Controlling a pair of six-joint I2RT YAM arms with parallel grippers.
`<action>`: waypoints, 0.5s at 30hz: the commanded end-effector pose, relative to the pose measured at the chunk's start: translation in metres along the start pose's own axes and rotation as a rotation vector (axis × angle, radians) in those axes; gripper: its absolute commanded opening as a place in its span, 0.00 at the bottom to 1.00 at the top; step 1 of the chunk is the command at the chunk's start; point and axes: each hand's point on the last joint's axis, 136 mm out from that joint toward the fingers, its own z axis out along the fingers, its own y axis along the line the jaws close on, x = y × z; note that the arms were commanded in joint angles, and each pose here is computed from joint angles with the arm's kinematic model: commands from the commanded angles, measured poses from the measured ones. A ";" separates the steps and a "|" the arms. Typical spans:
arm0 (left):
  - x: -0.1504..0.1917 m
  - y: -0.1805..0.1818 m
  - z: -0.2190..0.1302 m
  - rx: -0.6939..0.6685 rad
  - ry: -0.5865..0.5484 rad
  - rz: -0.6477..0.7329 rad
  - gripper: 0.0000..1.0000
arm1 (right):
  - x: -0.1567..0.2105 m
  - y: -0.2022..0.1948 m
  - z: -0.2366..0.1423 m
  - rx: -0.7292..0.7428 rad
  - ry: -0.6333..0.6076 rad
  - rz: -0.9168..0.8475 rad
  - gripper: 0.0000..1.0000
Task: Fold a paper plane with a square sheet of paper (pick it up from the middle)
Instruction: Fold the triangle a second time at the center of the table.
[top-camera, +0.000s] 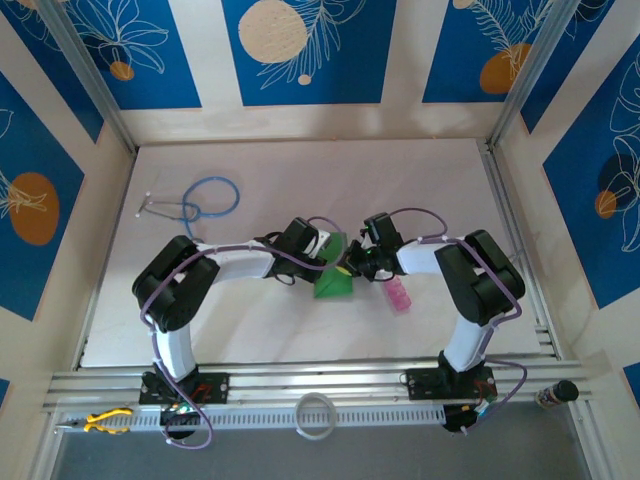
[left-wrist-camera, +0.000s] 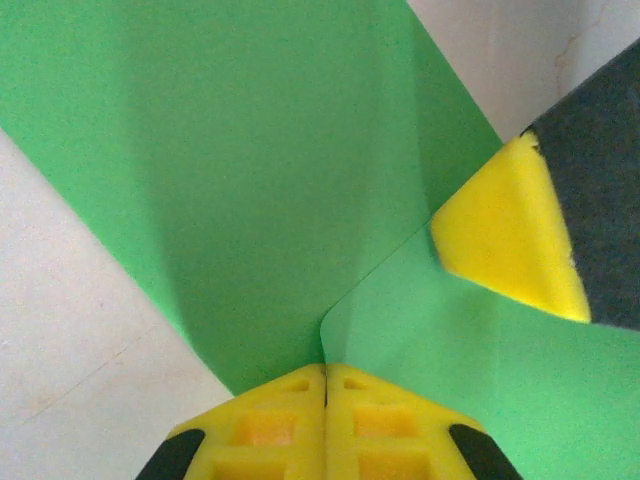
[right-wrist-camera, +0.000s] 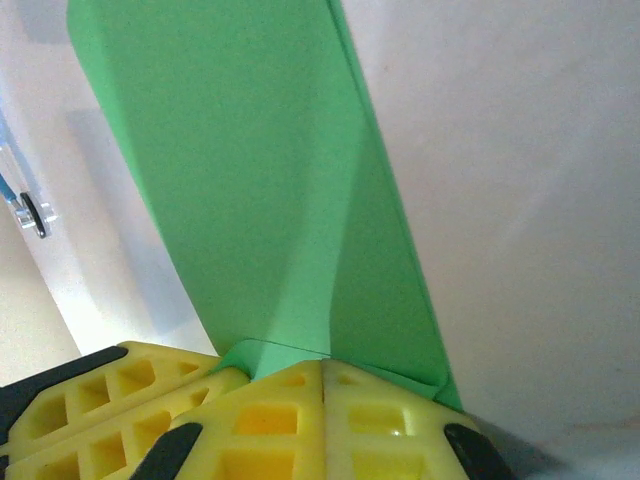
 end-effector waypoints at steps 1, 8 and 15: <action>0.021 0.008 0.008 -0.016 0.081 -0.017 0.02 | -0.004 0.006 -0.013 -0.023 -0.007 -0.008 0.00; 0.021 0.009 0.007 -0.015 0.081 -0.015 0.02 | -0.013 0.009 -0.016 -0.049 -0.011 -0.006 0.00; 0.022 0.008 0.006 -0.015 0.083 -0.017 0.02 | -0.005 -0.034 -0.005 0.079 -0.020 0.060 0.00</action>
